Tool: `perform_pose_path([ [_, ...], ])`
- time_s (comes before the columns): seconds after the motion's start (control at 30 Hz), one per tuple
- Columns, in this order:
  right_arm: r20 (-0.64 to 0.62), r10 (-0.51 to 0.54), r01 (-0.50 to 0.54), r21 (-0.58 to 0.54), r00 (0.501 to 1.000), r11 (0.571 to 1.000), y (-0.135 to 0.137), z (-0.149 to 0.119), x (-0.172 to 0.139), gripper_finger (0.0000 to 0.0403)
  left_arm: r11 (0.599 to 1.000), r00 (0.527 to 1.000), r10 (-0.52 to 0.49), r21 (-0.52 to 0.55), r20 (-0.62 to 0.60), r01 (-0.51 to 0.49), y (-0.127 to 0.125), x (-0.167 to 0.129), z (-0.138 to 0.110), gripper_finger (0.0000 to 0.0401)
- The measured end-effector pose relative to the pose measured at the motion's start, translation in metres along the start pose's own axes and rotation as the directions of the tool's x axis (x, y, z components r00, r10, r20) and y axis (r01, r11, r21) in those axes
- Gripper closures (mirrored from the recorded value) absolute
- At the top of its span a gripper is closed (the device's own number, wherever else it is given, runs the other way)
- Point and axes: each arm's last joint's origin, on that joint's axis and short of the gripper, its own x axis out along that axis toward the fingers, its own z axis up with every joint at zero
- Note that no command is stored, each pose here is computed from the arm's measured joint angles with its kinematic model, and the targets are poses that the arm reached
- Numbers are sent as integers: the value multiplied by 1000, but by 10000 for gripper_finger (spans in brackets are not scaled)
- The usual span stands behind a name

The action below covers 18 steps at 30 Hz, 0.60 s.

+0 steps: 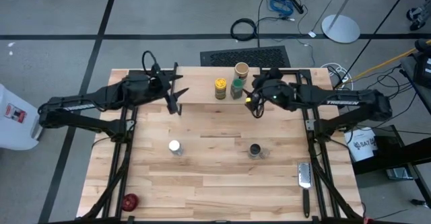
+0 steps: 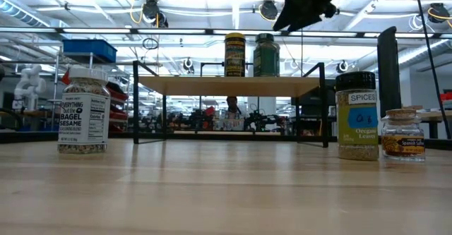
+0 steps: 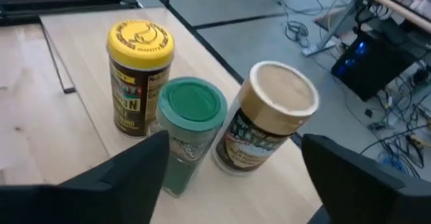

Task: Shelf spices
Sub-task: Remove the green seasoning bottle from the shelf

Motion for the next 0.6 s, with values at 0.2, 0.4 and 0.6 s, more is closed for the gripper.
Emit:
perform_pose_path([
  [0.2, -59, -54, 55, 13, 997, 998, 15, -9, 24, 47, 997, 997, -76, -6, 33, 76, -2, -1, 2, 148],
  [0.4, -54, -66, 67, 34, 996, 997, 25, -11, 38, 48, 997, 996, -81, -3, 22, 81, -2, -1, 1, 148],
  [0.6, -51, -57, 62, 94, 997, 994, 28, -11, 37, 48, 997, 996, -81, -3, 21, 81, -2, -1, 1, 147],
])
